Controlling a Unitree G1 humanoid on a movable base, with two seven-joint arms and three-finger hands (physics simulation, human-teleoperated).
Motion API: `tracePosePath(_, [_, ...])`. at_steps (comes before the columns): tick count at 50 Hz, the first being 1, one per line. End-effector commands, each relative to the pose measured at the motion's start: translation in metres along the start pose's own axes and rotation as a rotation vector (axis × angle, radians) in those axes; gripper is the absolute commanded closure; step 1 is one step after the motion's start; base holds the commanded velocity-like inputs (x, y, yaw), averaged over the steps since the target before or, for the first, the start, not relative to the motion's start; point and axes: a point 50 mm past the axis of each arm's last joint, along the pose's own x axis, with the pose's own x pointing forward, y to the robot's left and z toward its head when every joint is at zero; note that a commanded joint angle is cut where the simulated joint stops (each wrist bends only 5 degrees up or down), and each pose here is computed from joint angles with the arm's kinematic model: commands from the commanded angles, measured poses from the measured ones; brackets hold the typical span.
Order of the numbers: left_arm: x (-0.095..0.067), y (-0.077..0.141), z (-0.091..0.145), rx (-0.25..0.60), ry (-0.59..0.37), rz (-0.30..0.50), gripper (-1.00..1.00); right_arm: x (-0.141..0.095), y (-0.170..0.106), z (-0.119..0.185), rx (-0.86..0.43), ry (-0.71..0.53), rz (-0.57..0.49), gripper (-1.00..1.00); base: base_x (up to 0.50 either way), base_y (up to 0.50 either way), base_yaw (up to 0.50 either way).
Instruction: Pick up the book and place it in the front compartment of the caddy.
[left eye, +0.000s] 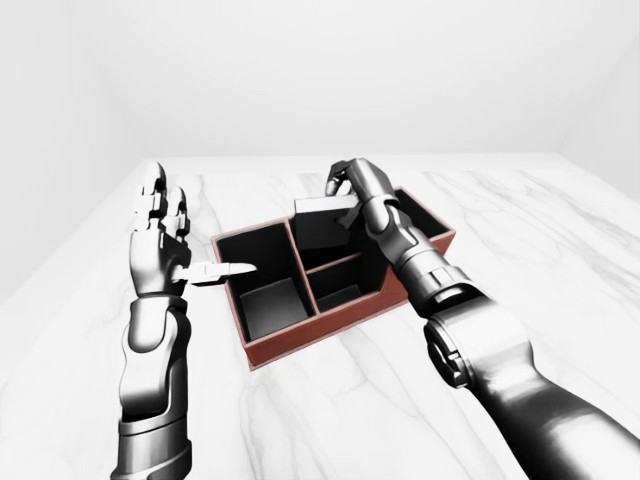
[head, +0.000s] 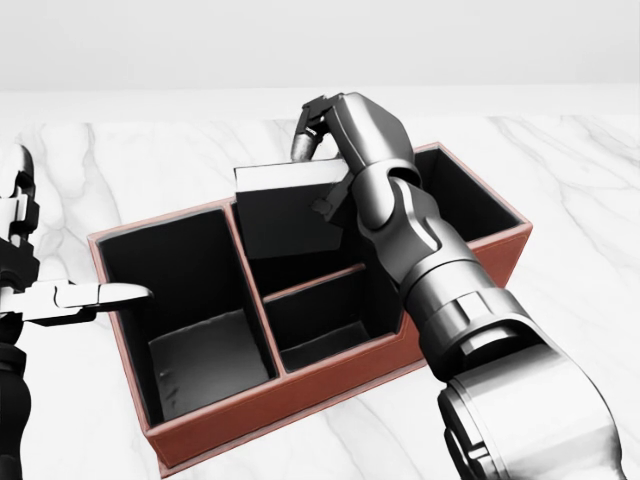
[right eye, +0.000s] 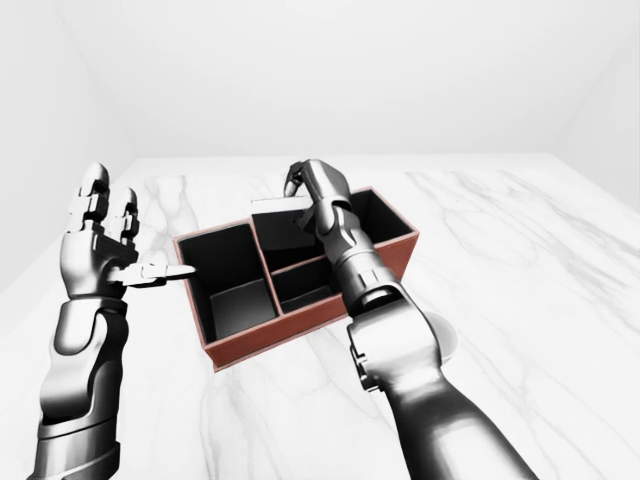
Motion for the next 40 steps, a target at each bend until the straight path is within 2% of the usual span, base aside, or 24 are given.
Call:
tracePosePath(1, [0.0,0.0,0.002,-0.002,-0.006,0.002,-1.0,0.002,-0.006,0.006,0.0,-0.019,-0.025,-0.82,0.0,0.0,0.0])
tracePosePath(2, [0.0,0.0,0.001,-0.002,-0.005,0.002,-1.0,0.002,-0.005,0.005,0.009,-0.013,-0.016,-1.0,0.0,0.0,0.0])
tracePosePath(25, [0.0,0.0,0.002,-0.003,-0.007,0.0,-1.0,0.001,-0.003,0.002,0.03,-0.007,-0.002,-1.0,0.0,0.0,0.0])
tracePosePath(31, [0.002,0.001,0.003,-0.005,-0.011,0.006,-1.0,0.0,-0.005,0.001,0.082,-0.008,-0.006,-1.0,0.0,0.0,0.0])
tracePosePath(40, [0.002,0.002,0.007,-0.009,-0.029,0.013,-1.0,-0.002,-0.019,0.01,0.254,-0.076,-0.039,-1.0,0.0,0.0,0.0])
